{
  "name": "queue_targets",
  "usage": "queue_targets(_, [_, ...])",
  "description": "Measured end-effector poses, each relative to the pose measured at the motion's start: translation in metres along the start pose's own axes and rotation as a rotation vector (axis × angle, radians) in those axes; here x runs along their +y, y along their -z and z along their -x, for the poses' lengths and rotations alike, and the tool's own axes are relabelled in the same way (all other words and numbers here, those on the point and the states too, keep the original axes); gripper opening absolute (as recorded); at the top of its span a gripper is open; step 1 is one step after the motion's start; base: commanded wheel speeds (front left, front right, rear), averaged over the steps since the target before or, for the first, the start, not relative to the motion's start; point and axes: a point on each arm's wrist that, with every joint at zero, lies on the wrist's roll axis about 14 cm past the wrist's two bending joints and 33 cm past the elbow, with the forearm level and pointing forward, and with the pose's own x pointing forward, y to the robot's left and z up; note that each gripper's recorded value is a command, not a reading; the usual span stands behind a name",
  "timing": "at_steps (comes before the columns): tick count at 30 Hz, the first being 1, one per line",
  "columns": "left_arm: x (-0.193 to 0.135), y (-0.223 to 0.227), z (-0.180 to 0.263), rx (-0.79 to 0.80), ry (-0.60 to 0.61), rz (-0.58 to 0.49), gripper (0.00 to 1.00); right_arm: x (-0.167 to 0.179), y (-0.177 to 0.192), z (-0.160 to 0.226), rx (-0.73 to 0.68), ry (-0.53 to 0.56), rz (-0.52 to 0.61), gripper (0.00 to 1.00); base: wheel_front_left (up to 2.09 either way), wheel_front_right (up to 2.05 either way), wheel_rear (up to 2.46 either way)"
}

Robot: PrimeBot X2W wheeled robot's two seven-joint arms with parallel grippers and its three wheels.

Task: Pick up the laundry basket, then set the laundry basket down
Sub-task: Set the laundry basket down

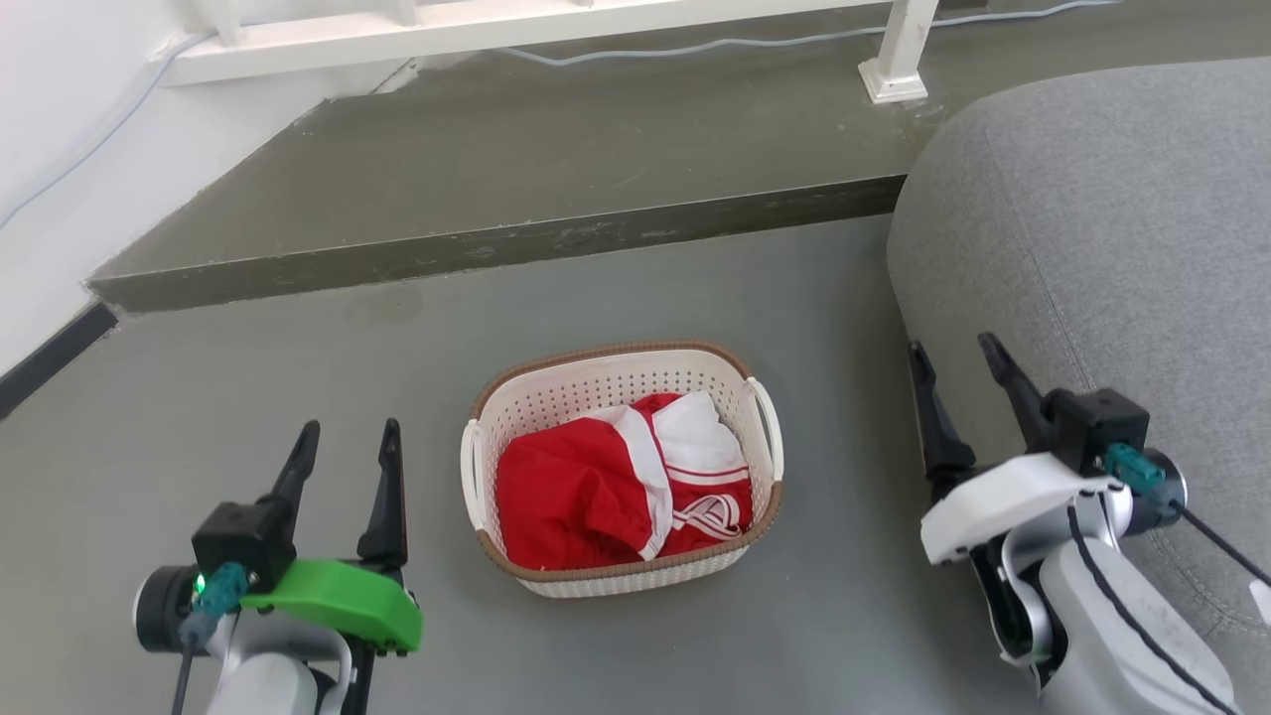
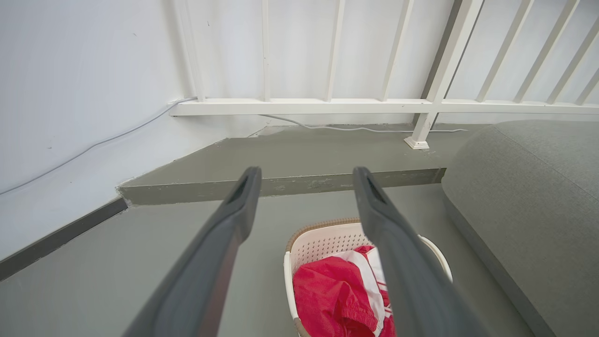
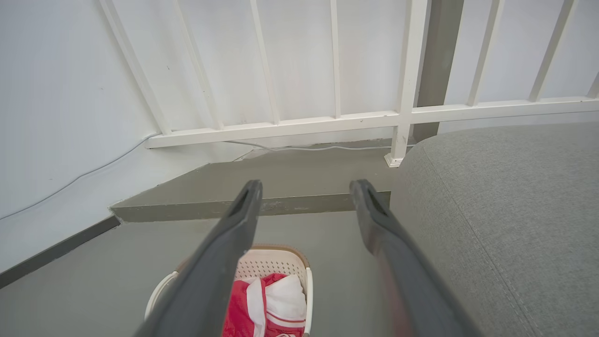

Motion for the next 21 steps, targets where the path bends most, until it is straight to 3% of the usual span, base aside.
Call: queue_targets(21, [-0.003, 0.008, 0.021, 0.019, -0.007, -0.006, 1.00, -0.003, 0.006, 0.023, 0.004, 0.021, 0.018, 1.00, 0.00, 0.00, 0.00])
